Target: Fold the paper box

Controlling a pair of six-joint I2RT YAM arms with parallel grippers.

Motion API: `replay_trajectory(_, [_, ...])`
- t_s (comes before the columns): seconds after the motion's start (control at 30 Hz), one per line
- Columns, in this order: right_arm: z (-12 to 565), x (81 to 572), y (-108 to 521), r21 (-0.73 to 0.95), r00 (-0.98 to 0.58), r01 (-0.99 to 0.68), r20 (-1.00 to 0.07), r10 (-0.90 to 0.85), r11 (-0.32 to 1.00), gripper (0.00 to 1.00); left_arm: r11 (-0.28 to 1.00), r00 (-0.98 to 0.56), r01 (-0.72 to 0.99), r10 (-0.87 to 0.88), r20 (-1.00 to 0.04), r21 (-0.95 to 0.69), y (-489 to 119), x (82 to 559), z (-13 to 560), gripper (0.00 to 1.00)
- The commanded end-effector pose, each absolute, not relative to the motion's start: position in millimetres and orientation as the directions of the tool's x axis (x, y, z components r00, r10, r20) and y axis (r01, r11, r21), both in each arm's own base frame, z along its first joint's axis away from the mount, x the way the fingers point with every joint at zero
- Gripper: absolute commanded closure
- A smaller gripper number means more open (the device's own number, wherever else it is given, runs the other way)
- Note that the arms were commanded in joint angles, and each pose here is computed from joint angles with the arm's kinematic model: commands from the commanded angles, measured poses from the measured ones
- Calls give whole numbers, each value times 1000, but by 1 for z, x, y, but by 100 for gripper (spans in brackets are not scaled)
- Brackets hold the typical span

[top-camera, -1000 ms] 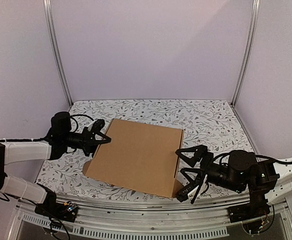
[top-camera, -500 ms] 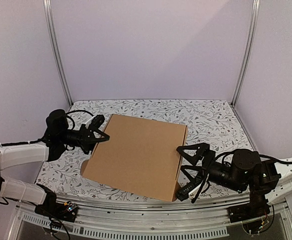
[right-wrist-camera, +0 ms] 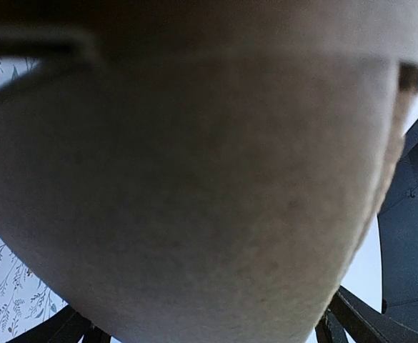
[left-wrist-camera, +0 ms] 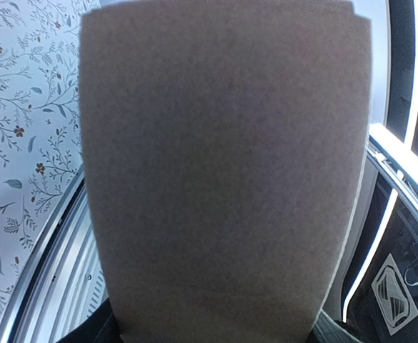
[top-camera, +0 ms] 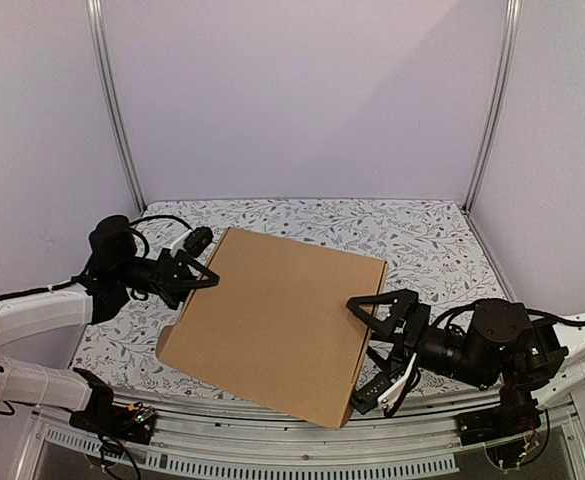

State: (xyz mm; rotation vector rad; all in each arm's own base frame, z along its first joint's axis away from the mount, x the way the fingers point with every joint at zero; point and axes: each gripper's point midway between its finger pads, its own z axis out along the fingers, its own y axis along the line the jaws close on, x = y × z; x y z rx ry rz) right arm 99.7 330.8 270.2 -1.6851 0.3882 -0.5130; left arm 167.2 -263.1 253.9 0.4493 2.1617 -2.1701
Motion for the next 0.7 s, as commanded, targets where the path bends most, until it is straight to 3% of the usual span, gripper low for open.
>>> replay_trajectory(0.0, [285, 99, 333, -989, 835, 46, 117, -537, -144, 6, -33, -947, 259, 186, -261, -965, -265, 163, 259, 100])
replay_trajectory(0.13, [284, 98, 333, -988, 833, 52, 124, -539, -147, 15, -26, -950, 250, 187, -250, -968, -266, 165, 255, 100])
replay_trajectory(0.4, [282, 97, 334, -987, 830, 57, 131, -542, -151, 35, -17, -953, 242, 185, -241, -970, -267, 168, 250, 88])
replay_trajectory(0.67, [284, 95, 332, -992, 831, 33, 97, -547, -126, 44, 8, -948, 291, 140, -287, -957, -263, 173, 250, 52])
